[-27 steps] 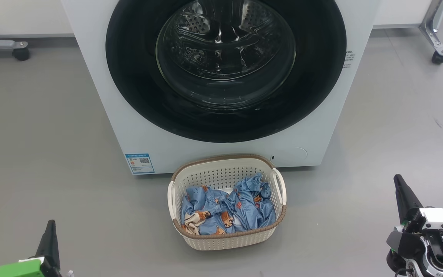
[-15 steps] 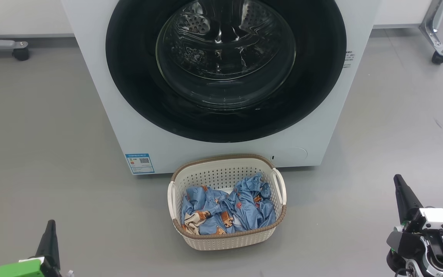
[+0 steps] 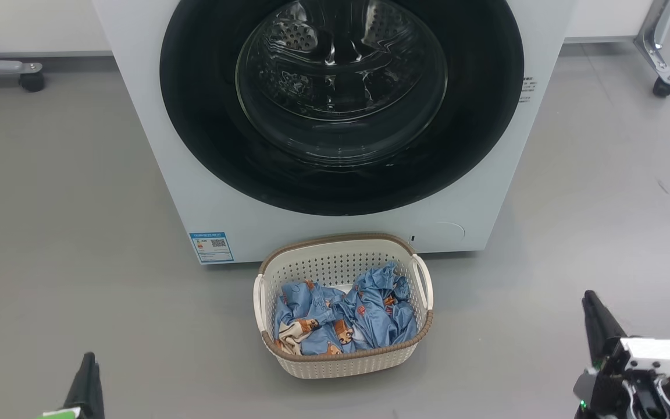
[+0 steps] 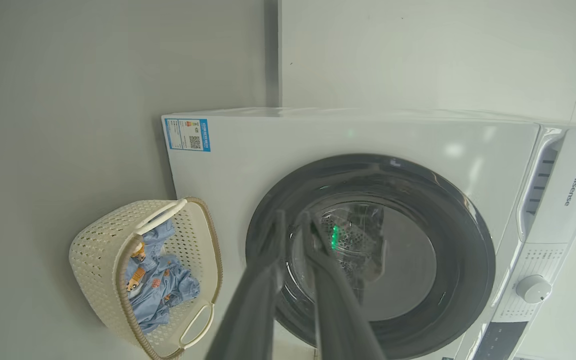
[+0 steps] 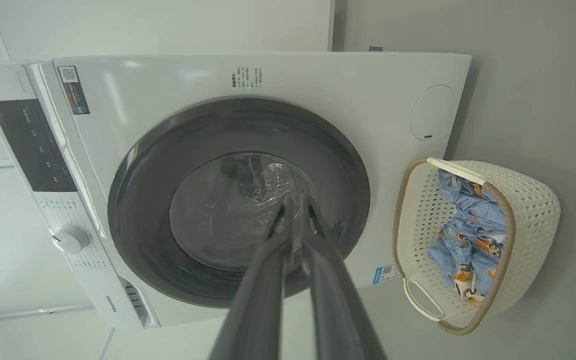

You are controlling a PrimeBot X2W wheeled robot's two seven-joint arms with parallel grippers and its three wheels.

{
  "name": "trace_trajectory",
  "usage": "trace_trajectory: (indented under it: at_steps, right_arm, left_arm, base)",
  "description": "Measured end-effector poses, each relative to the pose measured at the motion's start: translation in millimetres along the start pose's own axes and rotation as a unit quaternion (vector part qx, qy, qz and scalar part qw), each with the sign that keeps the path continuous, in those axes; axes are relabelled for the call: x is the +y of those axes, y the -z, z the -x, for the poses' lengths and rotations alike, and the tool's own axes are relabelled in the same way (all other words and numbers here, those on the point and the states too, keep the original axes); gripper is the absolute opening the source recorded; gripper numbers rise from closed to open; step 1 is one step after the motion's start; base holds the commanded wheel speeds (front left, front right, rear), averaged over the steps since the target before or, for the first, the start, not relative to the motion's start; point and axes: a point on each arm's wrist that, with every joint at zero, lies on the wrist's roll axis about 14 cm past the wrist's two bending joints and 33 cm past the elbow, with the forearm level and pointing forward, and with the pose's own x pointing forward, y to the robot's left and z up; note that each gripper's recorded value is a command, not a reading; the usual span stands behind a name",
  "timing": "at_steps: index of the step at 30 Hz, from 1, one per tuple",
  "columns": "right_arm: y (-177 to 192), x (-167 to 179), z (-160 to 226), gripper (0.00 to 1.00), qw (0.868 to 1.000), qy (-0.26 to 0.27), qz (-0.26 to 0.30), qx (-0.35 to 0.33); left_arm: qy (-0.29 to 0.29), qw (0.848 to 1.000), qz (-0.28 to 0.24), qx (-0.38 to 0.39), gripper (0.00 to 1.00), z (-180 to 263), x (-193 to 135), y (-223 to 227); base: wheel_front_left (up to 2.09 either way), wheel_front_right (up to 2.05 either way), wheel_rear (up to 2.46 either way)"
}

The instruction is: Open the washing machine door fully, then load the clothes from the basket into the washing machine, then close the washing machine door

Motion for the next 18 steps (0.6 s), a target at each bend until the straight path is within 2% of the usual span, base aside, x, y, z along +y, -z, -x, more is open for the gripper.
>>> trace_trajectory:
  at_steps: [3,18]
  right_arm:
    - [2.1,-9.1,3.9,1.0,1.0,0.013,-0.004,0.0]
    - [7.7,-0.6,2.1,1.0,1.0,-0.001,0.007,0.007]
  left_arm:
    - [-0.012,1.0,0.003,-0.002,1.0,3.6,8.6,0.5]
    - [0.005,1.0,-0.007,-0.019,1.0,0.1,-2.7,-2.3]
  base:
    - [0.0,0.0,0.0]
    - [0.0,0.0,0.0]
